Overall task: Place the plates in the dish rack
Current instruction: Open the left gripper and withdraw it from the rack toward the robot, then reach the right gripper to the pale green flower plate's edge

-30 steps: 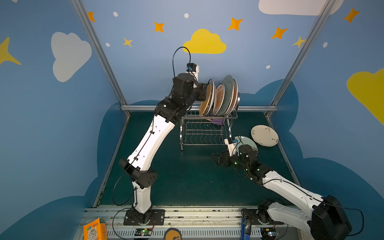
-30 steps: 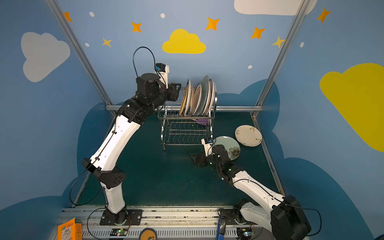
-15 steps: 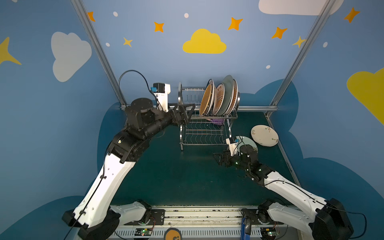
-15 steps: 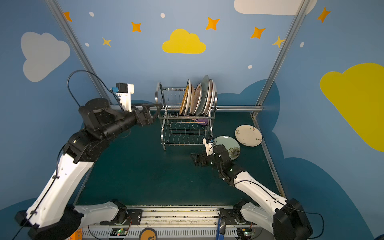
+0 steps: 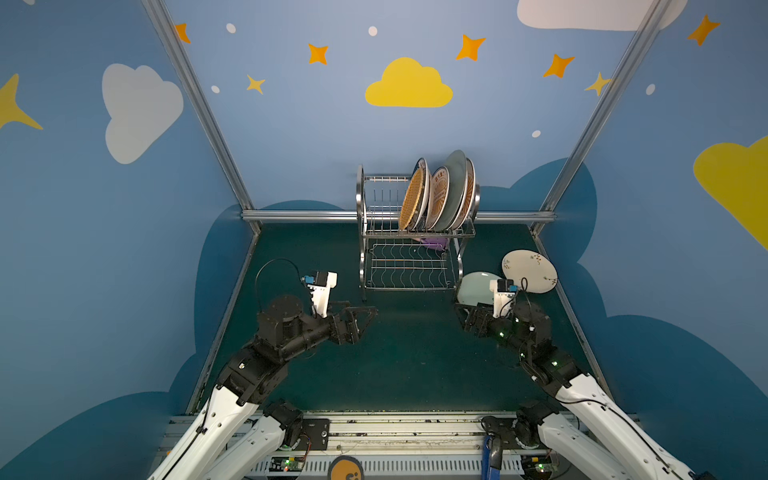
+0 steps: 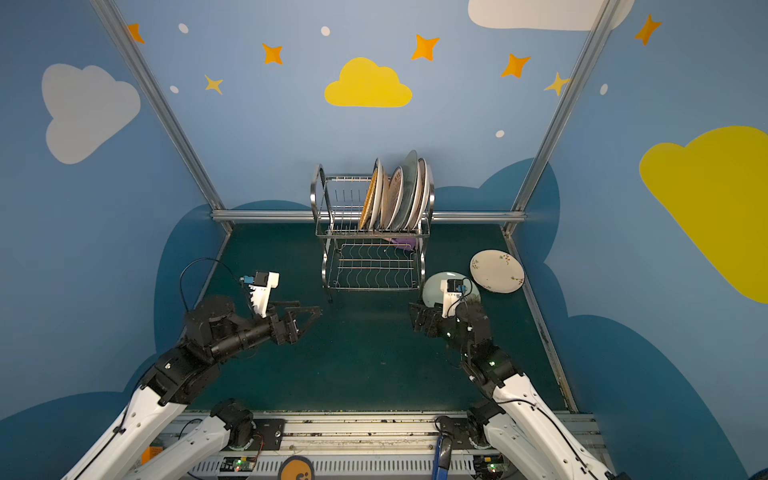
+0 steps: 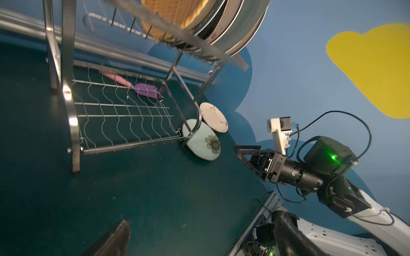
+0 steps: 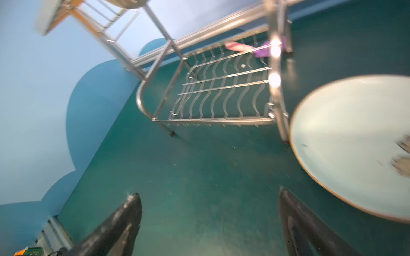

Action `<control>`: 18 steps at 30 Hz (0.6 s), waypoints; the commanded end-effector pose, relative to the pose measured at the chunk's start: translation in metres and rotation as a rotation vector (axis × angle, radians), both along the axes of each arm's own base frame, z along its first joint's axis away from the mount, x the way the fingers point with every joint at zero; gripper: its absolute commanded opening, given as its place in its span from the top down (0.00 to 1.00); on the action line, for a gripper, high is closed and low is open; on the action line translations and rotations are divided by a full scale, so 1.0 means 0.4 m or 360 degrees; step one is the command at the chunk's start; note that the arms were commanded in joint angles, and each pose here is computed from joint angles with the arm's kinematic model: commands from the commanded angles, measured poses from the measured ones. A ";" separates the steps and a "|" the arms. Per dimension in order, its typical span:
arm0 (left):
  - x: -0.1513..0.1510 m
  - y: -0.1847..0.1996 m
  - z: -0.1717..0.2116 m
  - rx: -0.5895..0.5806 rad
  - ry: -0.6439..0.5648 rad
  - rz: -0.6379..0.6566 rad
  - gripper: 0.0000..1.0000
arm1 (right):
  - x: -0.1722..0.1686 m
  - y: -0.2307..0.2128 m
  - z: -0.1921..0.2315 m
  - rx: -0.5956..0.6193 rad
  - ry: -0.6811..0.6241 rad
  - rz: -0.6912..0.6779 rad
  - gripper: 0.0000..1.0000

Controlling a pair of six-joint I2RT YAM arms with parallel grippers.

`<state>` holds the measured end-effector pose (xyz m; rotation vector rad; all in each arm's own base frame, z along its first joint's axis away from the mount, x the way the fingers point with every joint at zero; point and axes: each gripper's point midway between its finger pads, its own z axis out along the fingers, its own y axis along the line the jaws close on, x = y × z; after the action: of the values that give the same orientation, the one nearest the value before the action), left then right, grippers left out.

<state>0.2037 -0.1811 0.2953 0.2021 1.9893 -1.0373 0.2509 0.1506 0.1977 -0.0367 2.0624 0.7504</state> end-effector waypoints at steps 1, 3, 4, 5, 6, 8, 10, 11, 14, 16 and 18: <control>-0.015 0.011 -0.007 -0.0075 0.0017 0.0027 0.00 | -0.032 -0.045 -0.069 -0.0001 0.0200 -0.0080 0.06; -0.023 0.021 -0.047 -0.0076 0.0059 0.0054 0.00 | -0.035 -0.068 -0.087 -0.0001 0.0259 -0.0129 0.06; -0.027 0.025 -0.066 -0.0076 0.0087 0.0066 0.00 | -0.034 -0.078 -0.092 0.0007 0.0281 -0.0154 0.06; -0.033 0.027 -0.077 -0.0073 0.0108 0.0062 0.00 | -0.031 -0.087 -0.096 0.0015 0.0297 -0.0179 0.06; -0.043 0.029 -0.079 -0.0072 0.0116 0.0052 0.00 | -0.027 -0.097 -0.101 0.0028 0.0321 -0.0208 0.06; -0.062 0.030 -0.080 -0.0078 0.0114 0.0020 0.00 | -0.018 -0.113 -0.112 0.0059 0.0368 -0.0253 0.06; -0.075 0.035 -0.084 -0.0077 0.0101 0.0008 0.00 | -0.006 -0.133 -0.126 0.0076 0.0403 -0.0312 0.06; -0.079 0.039 -0.087 -0.0077 0.0096 0.0013 0.00 | 0.000 -0.143 -0.130 0.0082 0.0411 -0.0342 0.06; -0.085 0.049 -0.092 -0.0054 0.0099 0.0031 0.00 | 0.017 -0.176 -0.145 0.0115 0.0438 -0.0419 0.06; -0.088 0.059 -0.097 -0.0032 0.0103 0.0058 0.00 | 0.030 -0.206 -0.159 0.0155 0.0481 -0.0484 0.06; -0.097 0.067 -0.095 -0.0038 0.0089 0.0069 0.00 | 0.039 -0.236 -0.173 0.0209 0.0526 -0.0544 0.06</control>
<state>0.1695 -0.1600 0.2603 0.1251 2.0137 -1.0719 0.2639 0.0620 0.1340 0.4731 2.2431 0.6572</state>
